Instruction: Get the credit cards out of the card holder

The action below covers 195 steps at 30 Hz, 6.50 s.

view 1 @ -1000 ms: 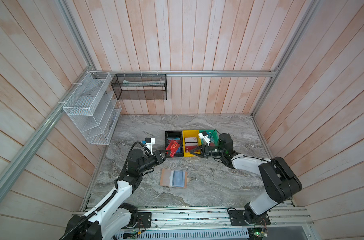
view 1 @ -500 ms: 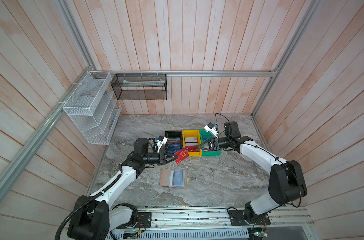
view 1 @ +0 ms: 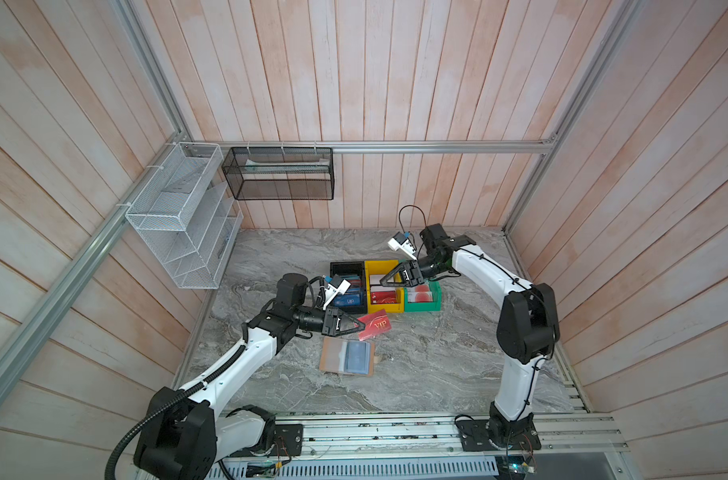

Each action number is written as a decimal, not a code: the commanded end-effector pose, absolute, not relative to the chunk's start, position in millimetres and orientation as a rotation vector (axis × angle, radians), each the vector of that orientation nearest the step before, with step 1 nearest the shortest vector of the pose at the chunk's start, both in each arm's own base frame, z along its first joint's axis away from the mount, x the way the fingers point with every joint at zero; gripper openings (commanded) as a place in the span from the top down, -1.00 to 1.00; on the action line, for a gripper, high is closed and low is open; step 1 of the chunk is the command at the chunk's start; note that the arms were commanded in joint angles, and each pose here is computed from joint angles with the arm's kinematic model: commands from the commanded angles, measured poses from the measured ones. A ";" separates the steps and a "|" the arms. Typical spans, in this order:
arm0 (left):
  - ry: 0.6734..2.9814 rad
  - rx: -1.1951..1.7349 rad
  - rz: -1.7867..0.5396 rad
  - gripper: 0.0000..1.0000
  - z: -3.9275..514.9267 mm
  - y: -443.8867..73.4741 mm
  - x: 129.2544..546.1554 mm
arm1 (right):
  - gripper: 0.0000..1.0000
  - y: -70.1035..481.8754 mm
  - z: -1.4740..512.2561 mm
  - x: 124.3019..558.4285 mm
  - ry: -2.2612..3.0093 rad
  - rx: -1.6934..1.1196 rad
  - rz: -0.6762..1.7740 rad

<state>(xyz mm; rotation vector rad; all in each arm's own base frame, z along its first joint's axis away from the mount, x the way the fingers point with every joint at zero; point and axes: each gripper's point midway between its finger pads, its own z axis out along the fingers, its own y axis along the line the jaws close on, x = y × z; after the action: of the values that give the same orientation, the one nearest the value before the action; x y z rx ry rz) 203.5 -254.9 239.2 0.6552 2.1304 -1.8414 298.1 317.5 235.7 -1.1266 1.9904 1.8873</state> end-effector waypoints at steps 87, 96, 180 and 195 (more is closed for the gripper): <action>2.375 -0.039 -1.594 0.24 132.3 -203.9 232.4 | 1.00 270.4 159.0 380.5 2.106 -1.184 1.055; 2.395 -0.071 -1.577 0.24 122.9 -202.3 233.7 | 1.00 279.8 127.6 390.2 2.136 -1.176 1.017; 2.427 -0.063 -1.572 0.25 109.0 -203.1 235.1 | 0.50 285.0 81.5 394.8 2.358 -1.232 0.723; 2.436 -0.086 -1.565 0.26 104.2 -201.0 233.4 | 0.51 243.4 116.9 374.6 2.386 -1.159 0.476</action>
<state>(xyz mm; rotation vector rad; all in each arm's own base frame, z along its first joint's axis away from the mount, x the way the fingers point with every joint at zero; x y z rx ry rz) 231.1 -200.2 99.5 -0.1233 2.4604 -1.5716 378.1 257.9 105.3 -1.2039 2.3645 0.5574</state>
